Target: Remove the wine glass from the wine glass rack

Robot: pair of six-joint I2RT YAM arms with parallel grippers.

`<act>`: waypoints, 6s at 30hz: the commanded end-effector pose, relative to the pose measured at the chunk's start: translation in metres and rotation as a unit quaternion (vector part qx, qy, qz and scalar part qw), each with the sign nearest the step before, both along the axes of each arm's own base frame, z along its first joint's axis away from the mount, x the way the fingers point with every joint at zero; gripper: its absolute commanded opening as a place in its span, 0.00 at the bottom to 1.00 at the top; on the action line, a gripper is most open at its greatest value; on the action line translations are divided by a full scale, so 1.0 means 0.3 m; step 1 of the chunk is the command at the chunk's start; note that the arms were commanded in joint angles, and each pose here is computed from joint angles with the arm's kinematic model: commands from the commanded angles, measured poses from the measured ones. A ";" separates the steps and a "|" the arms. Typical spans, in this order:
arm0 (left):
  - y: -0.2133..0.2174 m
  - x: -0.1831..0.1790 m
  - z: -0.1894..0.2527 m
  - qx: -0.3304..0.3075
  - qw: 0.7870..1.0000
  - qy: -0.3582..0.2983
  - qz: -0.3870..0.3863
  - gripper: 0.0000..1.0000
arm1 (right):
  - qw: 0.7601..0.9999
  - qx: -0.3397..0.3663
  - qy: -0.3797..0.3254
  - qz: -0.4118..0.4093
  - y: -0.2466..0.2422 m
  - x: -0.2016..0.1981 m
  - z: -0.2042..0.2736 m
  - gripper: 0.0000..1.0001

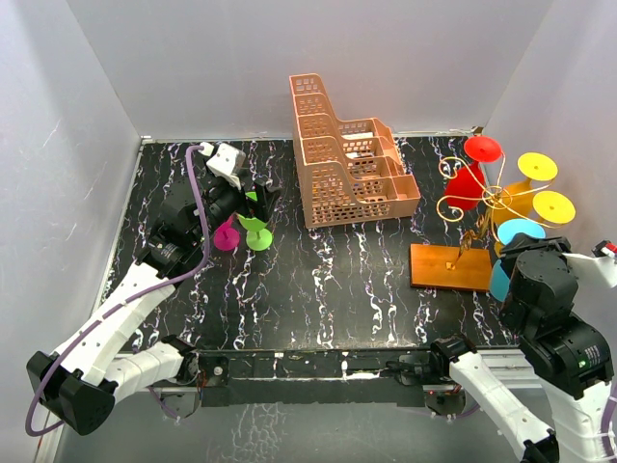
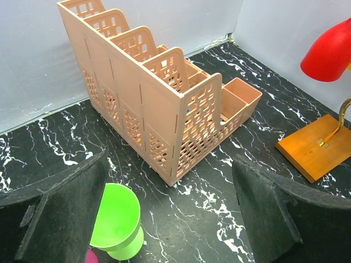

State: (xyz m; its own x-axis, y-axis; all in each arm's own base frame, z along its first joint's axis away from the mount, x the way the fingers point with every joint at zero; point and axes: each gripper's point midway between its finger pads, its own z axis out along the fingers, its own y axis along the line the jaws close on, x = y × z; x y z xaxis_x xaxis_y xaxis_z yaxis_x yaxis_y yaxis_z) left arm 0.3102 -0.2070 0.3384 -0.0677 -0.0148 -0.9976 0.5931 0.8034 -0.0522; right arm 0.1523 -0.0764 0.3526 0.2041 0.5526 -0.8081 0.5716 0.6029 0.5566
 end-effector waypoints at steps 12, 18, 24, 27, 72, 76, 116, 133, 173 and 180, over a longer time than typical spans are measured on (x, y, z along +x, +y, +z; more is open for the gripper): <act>0.005 0.003 0.019 0.001 1.000 -0.009 0.008 0.89 | 0.999 -0.041 -0.026 -0.005 -0.048 -0.060 0.090 0.23; 0.010 0.001 0.024 0.000 1.000 -0.011 0.010 0.88 | 0.999 -0.044 -0.025 0.000 -0.045 -0.061 0.092 0.24; 0.014 -0.001 0.028 -0.002 1.000 -0.013 0.012 0.88 | 0.999 -0.039 -0.030 0.003 -0.041 -0.061 0.098 0.16; 0.014 -0.001 0.028 -0.001 1.000 -0.013 0.013 0.88 | 0.999 -0.031 -0.037 0.003 -0.039 -0.060 0.110 0.14; 0.014 -0.005 0.033 -0.003 1.000 -0.013 0.013 0.88 | 0.981 0.148 -0.121 0.043 0.084 0.015 0.113 0.08; 0.014 -0.004 0.031 -0.003 1.000 -0.012 0.014 0.88 | 0.981 0.138 -0.136 0.017 0.063 0.039 0.117 0.08; 0.011 0.011 0.014 0.002 1.000 -0.001 0.020 0.88 | 0.970 0.109 -0.191 -0.106 -0.115 -0.107 0.203 0.08; -0.053 -0.021 0.010 -0.036 0.999 0.014 -0.031 0.96 | 0.950 0.122 -0.242 0.153 0.046 -0.249 0.225 0.08; -0.174 -0.034 0.011 -0.160 0.969 0.178 -0.065 0.97 | 0.847 0.071 -0.274 0.450 0.396 -0.252 0.410 0.08; -0.170 -0.053 0.005 -0.158 0.967 0.189 -0.068 0.97 | 0.763 0.077 -0.266 0.584 0.613 -0.249 0.416 0.08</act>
State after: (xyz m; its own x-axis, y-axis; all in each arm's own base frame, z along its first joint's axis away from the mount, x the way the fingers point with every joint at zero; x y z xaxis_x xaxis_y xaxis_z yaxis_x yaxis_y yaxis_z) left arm 0.3024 -0.2554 0.3222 -0.4540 -0.2684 -0.8496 0.5566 0.6592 -0.5057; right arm 0.0837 0.0636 0.4568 -0.1173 0.7310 -0.6722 -0.4665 0.5570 0.6871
